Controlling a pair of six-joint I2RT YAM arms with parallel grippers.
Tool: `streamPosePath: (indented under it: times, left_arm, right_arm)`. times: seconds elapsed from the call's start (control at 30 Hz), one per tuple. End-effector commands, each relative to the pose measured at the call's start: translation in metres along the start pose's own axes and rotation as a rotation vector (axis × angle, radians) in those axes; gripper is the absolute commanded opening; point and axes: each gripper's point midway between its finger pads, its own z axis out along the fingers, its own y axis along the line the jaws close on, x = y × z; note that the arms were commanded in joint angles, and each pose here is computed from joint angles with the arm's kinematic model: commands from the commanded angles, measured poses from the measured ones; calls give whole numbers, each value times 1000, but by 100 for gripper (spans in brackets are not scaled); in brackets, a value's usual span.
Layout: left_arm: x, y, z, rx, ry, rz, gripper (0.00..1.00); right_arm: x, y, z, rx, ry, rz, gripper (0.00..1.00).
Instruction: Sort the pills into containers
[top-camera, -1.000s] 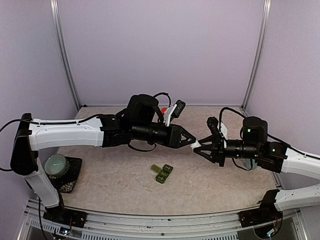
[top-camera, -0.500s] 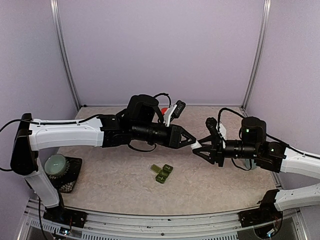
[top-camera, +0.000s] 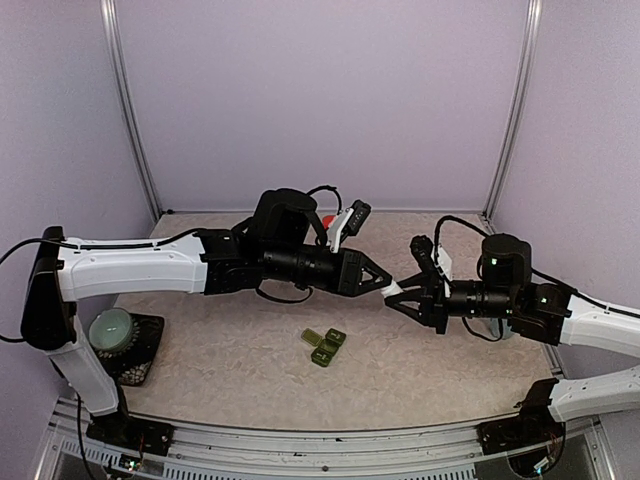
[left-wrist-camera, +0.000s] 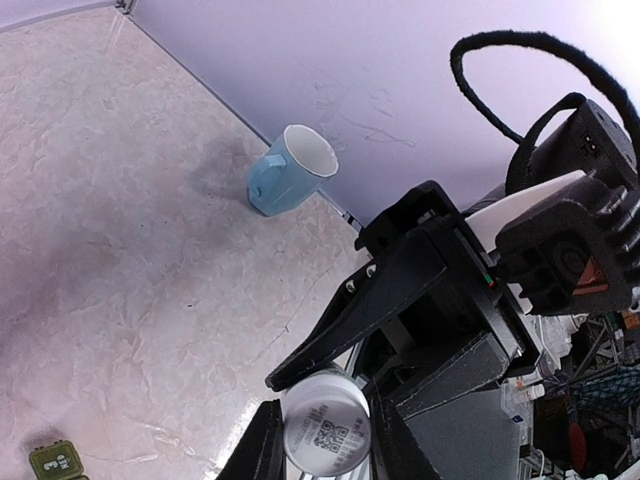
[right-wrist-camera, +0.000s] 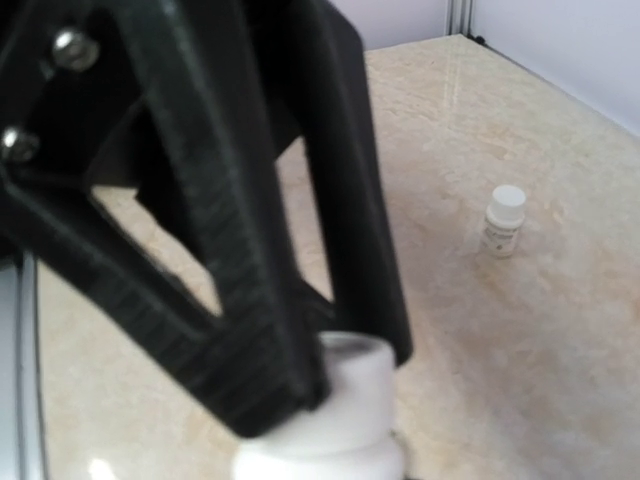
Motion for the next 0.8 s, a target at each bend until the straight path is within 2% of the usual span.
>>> streamPosePath:
  times: [0.0,0.2,0.27,0.33,0.57,0.77]
  left_arm:
    - [-9,-22,-10,61,-29,26,20]
    - [-12,-23,-22,34,-30,71,46]
    - [-13,-24,-32,28,-32,124,59]
    - [-11,-29,-42,50,-25,203,66]
    - [13,-53,-72,176,-8,505,73]
    - [36,-69,-72,290,24,635,72]
  right_arm:
    - [-11,1,1,-5,-36,-16,16]
    - [-11,7,-2,-33,-33,11,17]
    - [-11,12,-3,-64,-30,31,17]
    - [-12,22,-5,-115,-32,54,17]
    - [-25,62,-18,-361,-48,164,18]
    - [-41,93,-35,-577,-94,224,18]
